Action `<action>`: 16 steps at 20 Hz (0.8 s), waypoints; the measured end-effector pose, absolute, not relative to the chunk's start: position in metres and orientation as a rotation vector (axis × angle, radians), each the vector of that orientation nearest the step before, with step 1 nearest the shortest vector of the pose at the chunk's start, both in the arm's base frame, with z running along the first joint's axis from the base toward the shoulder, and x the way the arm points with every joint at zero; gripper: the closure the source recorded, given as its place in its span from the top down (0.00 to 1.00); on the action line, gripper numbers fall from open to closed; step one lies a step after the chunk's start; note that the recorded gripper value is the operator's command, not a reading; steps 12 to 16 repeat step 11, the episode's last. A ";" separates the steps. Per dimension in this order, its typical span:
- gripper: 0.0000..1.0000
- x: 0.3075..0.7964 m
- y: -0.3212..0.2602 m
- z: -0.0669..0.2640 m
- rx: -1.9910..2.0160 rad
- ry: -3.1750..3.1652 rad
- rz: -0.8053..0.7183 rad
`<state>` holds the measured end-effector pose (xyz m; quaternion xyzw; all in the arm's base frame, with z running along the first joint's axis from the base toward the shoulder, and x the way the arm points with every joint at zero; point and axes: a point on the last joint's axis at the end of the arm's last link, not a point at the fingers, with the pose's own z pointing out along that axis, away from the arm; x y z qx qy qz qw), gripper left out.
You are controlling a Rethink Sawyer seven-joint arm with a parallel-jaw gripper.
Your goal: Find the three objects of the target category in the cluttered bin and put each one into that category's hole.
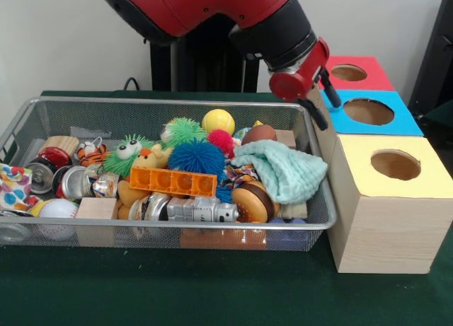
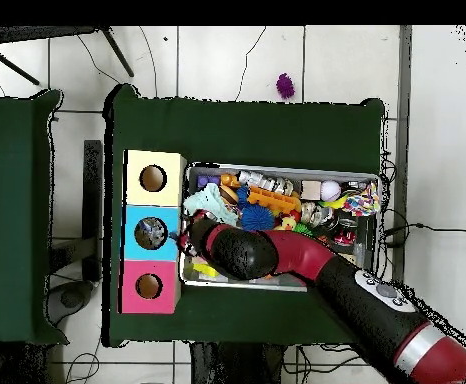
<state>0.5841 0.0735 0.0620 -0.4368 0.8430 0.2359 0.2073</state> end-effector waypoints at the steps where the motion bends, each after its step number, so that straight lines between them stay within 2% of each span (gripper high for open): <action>1: 1.00 0.584 0.070 0.062 -1.222 2.365 0.634; 10: 1.00 0.596 0.008 0.083 -1.181 2.483 0.401; 16: 1.00 0.597 0.005 0.084 -1.176 2.487 0.390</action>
